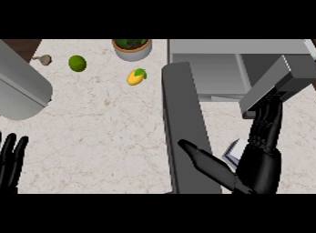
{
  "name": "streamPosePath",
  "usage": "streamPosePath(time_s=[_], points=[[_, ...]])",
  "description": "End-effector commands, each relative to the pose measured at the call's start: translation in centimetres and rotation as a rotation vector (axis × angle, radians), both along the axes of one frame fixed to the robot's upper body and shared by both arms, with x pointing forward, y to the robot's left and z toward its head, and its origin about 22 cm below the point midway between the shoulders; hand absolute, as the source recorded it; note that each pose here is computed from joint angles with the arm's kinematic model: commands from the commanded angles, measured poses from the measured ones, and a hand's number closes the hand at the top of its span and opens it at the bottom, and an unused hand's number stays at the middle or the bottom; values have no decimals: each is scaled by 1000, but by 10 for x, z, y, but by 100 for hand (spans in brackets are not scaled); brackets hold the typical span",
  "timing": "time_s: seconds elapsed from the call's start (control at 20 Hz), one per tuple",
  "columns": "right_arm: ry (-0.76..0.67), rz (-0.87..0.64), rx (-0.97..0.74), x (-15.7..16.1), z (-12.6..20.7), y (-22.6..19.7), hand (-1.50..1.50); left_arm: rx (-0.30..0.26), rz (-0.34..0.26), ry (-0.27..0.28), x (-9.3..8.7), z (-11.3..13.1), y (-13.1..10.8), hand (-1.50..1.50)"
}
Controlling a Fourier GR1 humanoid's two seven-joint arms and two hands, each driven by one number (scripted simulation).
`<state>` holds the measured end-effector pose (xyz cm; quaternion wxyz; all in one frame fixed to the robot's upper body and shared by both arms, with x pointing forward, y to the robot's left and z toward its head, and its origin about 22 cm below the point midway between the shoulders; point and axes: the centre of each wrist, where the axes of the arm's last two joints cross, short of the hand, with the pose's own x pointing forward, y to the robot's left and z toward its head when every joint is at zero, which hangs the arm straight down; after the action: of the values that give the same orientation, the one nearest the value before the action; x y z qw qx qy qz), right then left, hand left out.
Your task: Pick up the milk, place it into the microwave and close the microwave
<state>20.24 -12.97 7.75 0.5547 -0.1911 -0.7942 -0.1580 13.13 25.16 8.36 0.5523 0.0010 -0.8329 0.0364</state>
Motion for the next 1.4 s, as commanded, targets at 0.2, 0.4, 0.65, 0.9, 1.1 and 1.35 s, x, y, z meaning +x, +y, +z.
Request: streamPosePath(time_s=[0.2,0.4,0.65,0.9,1.1,1.35], points=[[59,-95,17,0,-41,-34,-150,17,-12,9,-20,-1,3,-150],[94,-110,-5,-27,-68,-45,-150,4,7,16,-15,2,10,-150],[85,-132,7,-20,-89,-45,-150,-4,-21,10,-31,-18,-1,-150],[142,-142,9,-38,-126,-78,-150,0,-10,9,-23,-20,16,-150],[126,-112,-2,-38,-141,-78,-150,-7,-12,7,-37,15,-2,-150],[136,-92,-72,-24,-160,-92,-150,-6,-23,4,-45,-8,16,-150]])
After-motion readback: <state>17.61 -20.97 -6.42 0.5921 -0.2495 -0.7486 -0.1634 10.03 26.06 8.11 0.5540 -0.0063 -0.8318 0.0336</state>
